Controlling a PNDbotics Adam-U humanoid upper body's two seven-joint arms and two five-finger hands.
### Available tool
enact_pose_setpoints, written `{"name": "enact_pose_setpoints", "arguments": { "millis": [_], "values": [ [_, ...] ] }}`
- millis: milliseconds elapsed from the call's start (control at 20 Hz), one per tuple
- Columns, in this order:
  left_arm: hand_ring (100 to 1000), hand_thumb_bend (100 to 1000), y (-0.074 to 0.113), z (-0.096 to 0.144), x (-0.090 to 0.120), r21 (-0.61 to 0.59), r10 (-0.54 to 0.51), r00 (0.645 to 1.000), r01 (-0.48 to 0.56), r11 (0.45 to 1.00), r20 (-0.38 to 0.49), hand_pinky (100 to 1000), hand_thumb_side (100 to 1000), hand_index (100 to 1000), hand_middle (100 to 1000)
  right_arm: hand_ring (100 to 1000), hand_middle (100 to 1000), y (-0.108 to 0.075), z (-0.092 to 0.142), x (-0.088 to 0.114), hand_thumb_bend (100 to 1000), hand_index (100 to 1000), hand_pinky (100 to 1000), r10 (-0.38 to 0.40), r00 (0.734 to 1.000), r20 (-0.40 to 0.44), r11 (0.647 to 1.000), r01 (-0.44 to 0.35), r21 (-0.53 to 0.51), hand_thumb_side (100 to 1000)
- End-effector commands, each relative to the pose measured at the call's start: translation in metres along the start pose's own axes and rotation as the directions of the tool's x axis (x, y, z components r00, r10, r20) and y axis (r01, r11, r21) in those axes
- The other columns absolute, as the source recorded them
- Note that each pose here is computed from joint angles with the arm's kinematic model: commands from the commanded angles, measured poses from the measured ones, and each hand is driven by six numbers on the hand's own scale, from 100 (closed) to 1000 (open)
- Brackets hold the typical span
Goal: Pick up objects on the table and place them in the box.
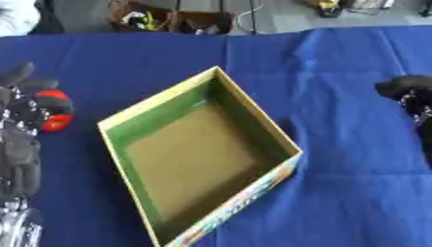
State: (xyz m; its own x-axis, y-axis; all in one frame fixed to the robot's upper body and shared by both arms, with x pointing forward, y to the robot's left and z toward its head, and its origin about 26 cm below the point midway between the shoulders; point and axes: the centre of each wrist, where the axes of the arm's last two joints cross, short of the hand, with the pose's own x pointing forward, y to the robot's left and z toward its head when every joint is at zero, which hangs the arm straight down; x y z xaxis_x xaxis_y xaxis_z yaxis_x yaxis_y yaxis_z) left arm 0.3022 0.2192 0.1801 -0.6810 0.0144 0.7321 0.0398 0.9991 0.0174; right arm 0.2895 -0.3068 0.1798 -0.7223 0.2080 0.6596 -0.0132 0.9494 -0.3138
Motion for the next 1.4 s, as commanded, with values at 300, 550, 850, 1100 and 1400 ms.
{"name": "enact_pose_setpoints", "arguments": {
  "millis": [300,550,850,1100,1400],
  "values": [
    [588,100,0.014,-0.011,0.012,-0.005,-0.128,0.990,0.128,0.992,0.052,621,1000,923,713,773,598,-0.002,-0.001,0.003,100,730,843,0.006,1.000,0.002,1.000,-0.006,0.003,1000],
    [655,100,0.029,-0.025,0.024,-0.031,-0.284,0.956,0.286,0.958,0.071,675,1000,970,773,773,598,-0.002,-0.001,0.003,100,730,842,0.006,1.000,0.003,1.000,-0.006,0.009,1000],
    [770,100,0.049,-0.050,0.049,-0.073,-0.474,0.874,0.482,0.873,0.104,764,956,1000,851,774,597,-0.005,0.000,0.004,100,730,842,0.021,1.000,-0.002,1.000,-0.021,0.019,1000],
    [858,100,0.058,-0.067,0.045,-0.200,-0.632,0.773,0.629,0.752,0.052,847,880,1000,929,774,597,-0.006,0.001,0.004,100,728,842,0.032,0.999,-0.005,0.999,-0.032,0.030,1000],
    [913,182,0.074,-0.094,0.036,-0.353,-0.812,0.584,0.759,0.548,-0.004,885,944,1000,957,775,596,-0.005,0.001,0.004,100,727,843,0.035,0.999,0.000,0.998,-0.035,0.045,1000]
  ]
}}
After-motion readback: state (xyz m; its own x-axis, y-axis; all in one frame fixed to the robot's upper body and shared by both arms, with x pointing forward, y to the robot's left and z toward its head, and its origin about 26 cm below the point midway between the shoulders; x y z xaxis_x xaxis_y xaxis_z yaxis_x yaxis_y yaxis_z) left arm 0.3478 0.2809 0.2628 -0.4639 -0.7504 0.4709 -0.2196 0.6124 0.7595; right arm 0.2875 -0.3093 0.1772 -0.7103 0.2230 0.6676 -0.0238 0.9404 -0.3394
